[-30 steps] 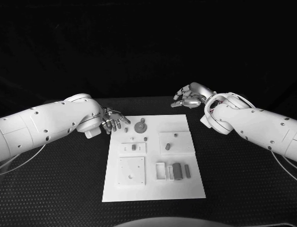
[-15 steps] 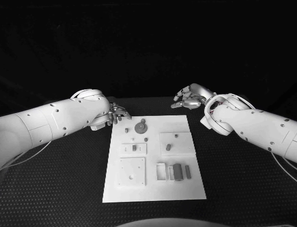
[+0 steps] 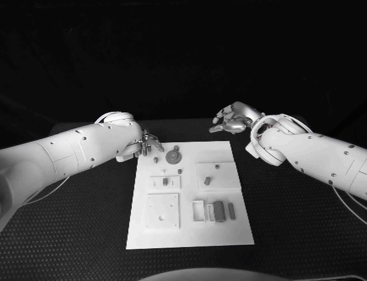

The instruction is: Assemble the parts on the task board

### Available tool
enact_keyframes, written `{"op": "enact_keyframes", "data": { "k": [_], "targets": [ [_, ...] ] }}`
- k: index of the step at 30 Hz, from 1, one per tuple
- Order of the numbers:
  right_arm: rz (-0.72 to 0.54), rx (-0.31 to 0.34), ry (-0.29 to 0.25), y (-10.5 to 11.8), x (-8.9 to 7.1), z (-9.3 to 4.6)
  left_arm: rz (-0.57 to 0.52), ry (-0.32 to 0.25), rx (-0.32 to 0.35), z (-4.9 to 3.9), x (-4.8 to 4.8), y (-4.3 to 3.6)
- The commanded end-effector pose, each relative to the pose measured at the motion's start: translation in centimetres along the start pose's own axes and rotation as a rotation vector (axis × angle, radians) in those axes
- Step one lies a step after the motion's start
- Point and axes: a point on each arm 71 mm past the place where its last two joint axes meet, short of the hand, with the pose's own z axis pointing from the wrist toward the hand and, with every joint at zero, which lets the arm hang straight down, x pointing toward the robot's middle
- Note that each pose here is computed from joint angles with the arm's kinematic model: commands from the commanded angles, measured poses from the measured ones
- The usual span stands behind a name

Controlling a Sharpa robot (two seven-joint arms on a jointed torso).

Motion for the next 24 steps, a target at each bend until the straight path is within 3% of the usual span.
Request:
{"op": "enact_keyframes", "data": {
  "k": [1, 24],
  "targets": [
    [0.001, -0.007, 0.012, 0.1, 0.1, 0.0, 0.022, 0.029, 0.023, 0.16, 0.42, -0.3],
    [0.002, -0.007, 0.017, 0.2, 0.2, 0.0, 0.024, 0.087, 0.02, 0.97, 2.22, -0.49]
  ]
}}
